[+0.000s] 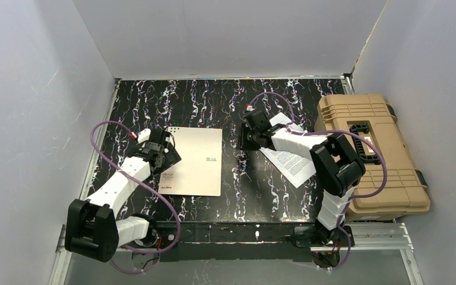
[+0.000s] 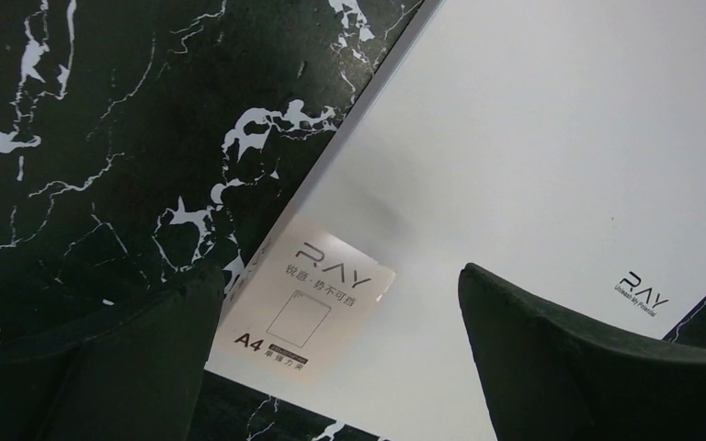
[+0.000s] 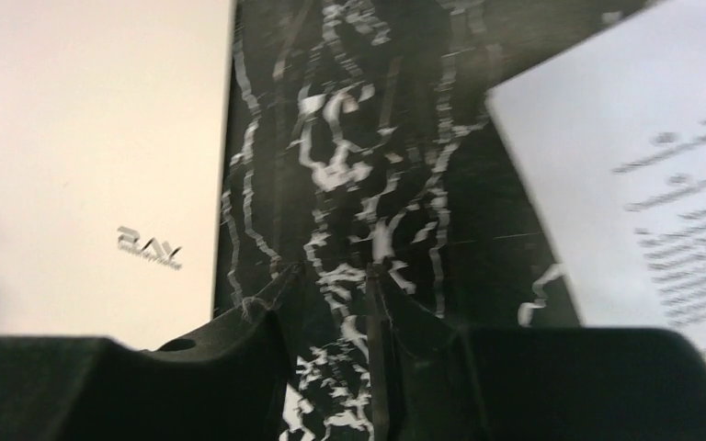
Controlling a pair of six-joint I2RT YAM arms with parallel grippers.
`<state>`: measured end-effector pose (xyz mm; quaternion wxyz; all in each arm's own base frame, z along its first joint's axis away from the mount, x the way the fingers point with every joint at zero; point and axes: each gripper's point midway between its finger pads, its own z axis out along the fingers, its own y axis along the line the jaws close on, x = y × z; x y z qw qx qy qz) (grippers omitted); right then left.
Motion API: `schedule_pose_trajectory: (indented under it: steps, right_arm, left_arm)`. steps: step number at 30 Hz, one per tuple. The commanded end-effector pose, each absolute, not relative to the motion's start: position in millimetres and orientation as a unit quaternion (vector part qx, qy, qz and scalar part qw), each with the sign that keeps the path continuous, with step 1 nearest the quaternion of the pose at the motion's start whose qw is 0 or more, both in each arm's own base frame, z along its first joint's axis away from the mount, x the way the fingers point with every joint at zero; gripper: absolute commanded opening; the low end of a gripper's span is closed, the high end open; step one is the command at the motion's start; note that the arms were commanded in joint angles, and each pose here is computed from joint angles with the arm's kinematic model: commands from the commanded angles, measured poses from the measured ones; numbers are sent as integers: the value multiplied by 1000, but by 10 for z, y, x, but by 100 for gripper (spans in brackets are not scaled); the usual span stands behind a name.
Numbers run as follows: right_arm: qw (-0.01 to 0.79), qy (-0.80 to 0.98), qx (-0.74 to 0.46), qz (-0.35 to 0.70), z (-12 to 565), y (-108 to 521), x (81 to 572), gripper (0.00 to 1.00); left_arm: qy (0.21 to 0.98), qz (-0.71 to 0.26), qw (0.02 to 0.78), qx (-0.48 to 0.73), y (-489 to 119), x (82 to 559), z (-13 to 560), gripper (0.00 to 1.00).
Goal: Put the files into the folder
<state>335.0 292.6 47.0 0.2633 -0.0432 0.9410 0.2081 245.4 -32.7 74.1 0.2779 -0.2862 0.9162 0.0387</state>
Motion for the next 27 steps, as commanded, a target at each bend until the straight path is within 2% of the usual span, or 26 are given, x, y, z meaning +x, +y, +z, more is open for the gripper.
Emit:
schedule_pose_trajectory:
  steps: [1, 6, 14, 20, 27]
  right_arm:
    - [265, 919, -74, 281, 740, 3304, 3186, 42]
    - [242, 918, -77, 306, 630, 3425, 3031, 51]
    - [209, 918, -70, 329, 436, 3481, 2805, 58]
    - [198, 921, -67, 330, 365, 3418, 2693, 59]
    - [189, 925, -62, 323, 299, 3283, 2553, 59]
  left_arm:
    - [913, 33, 272, -301, -360, 2519, 610, 98]
    - [921, 40, 252, -294, -384, 2524, 470, 98]
    - [940, 7, 217, -263, -572, 2550, 295, 98]
    - [956, -31, 183, -230, -790, 2534, 125, 94]
    - [965, -69, 177, -183, -1044, 2512, 44, 92]
